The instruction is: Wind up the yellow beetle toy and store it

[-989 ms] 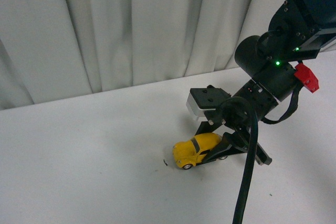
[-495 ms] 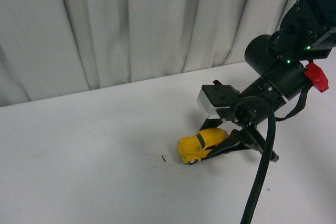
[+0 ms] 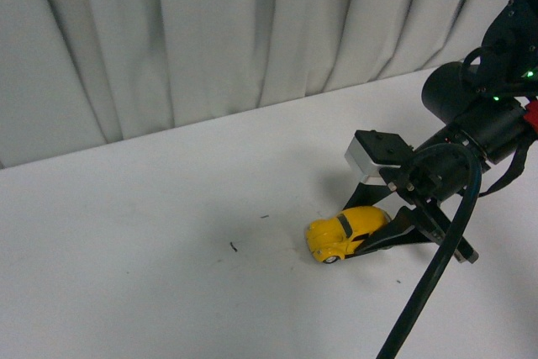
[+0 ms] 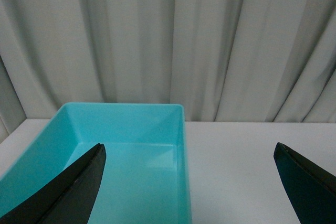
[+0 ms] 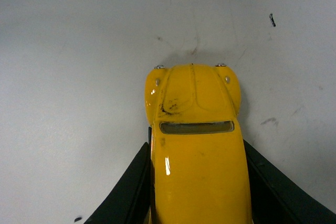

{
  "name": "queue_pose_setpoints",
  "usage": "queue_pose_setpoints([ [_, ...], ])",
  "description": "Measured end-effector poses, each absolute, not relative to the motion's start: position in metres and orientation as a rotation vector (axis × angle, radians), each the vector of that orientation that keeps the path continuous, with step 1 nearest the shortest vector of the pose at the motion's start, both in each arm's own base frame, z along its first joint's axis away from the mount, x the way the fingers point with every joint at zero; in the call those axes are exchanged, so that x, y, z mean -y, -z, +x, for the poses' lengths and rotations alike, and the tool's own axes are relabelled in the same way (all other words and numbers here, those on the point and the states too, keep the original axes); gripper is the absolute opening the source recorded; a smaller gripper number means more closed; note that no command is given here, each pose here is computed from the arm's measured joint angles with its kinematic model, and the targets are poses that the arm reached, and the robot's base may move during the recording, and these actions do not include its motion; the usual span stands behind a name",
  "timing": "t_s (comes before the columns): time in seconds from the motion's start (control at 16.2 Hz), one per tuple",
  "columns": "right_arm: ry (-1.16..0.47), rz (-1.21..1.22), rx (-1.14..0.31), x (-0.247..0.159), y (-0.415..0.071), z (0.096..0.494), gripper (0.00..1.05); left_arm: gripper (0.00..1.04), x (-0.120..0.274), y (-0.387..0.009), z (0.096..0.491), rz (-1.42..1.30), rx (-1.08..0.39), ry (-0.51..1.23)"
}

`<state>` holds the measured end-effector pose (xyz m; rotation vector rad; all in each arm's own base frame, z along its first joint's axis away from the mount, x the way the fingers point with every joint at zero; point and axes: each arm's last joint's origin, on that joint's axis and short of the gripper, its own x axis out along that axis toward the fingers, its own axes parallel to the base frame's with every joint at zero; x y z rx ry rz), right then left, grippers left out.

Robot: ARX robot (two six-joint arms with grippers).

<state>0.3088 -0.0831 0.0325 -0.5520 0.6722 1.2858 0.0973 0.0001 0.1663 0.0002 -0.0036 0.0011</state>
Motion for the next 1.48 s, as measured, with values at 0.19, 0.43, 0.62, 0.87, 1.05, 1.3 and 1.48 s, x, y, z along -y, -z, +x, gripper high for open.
queue_pose_setpoints([
  [0.19, -1.243, -0.519, -0.692, 0.096, -0.03, 0.292, 0.42, 0.98, 0.0, -0.166, 0.097, 0.001, 0.004, -0.001],
  [0.43, -1.166, -0.477, -0.746, 0.119, -0.029, 0.269, 0.42, 0.98, 0.0, -0.166, 0.097, 0.001, 0.004, -0.001],
  [0.62, -1.069, -0.433, -0.814, 0.148, -0.031, 0.243, 0.42, 0.98, 0.0, -0.166, 0.097, 0.0, 0.004, -0.001],
  [0.87, -1.061, -0.42, -0.841, 0.152, -0.033, 0.239, 0.42, 0.98, 0.0, -0.166, 0.097, 0.0, 0.004, -0.001],
  [1.05, -1.088, -0.422, -0.895, 0.151, -0.035, 0.24, 0.66, 0.98, 0.0, -0.166, 0.097, 0.0, 0.004, -0.002],
  [1.3, -1.107, -0.426, -0.897, 0.15, -0.036, 0.24, 0.99, 0.98, 0.0, -0.166, 0.097, 0.0, 0.004, -0.001],
  [1.48, -1.112, -0.439, -0.892, 0.15, -0.036, 0.241, 0.98, 0.98, 0.0, -0.166, 0.097, 0.0, 0.004, -0.001],
])
